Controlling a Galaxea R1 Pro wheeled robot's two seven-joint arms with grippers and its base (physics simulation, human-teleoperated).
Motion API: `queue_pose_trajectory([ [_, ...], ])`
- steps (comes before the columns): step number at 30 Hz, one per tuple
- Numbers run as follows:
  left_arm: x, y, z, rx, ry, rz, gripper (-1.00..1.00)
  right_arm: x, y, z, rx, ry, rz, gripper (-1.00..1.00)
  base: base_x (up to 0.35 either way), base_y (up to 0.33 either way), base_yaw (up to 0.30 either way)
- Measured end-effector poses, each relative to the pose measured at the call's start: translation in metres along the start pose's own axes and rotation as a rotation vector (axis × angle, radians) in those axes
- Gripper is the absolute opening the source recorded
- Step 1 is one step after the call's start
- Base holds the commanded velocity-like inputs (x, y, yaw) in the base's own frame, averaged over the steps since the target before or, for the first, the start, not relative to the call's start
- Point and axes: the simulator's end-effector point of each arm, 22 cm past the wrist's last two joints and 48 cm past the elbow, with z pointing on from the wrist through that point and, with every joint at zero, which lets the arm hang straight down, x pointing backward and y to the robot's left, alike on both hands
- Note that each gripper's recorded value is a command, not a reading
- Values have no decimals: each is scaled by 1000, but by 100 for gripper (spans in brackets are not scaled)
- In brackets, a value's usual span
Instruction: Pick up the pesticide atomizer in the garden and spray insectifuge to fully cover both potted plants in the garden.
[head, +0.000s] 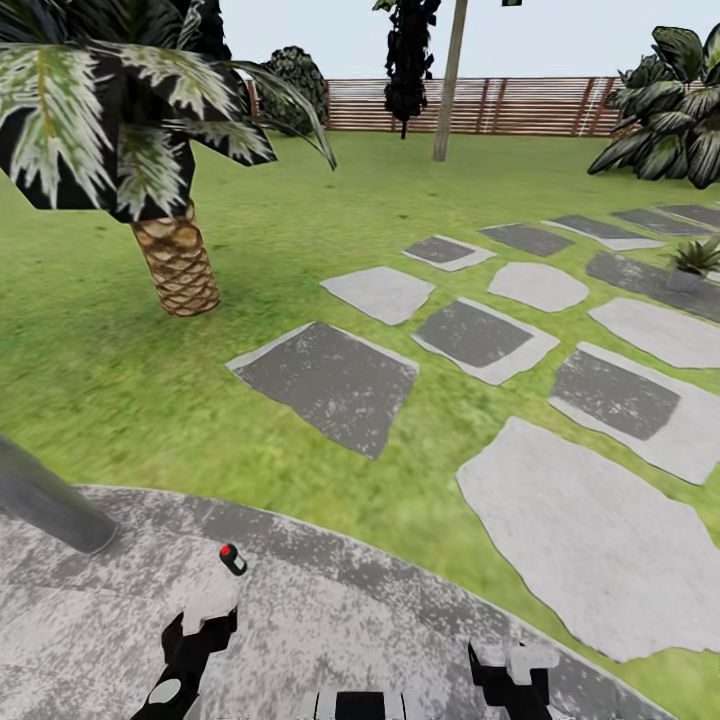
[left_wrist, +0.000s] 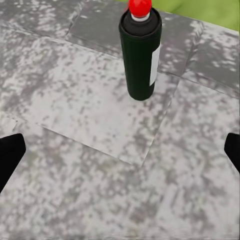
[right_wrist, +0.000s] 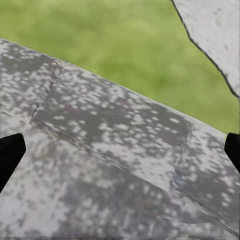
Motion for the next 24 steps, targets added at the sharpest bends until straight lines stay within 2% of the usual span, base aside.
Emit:
queue_pose_trajectory([
  [10, 12, -3, 2, 4, 21, 10, 100, 10, 1, 1, -1, 20, -1, 100, 2, 0, 44],
  [17, 5, -5, 2, 10, 3, 9, 100, 13, 3, 0, -4, 24, 1, 100, 13, 0, 0],
  [24, 4, -6, 2, 11, 1, 11, 100, 13, -7, 0, 7, 26, -7, 100, 5, -9, 0],
])
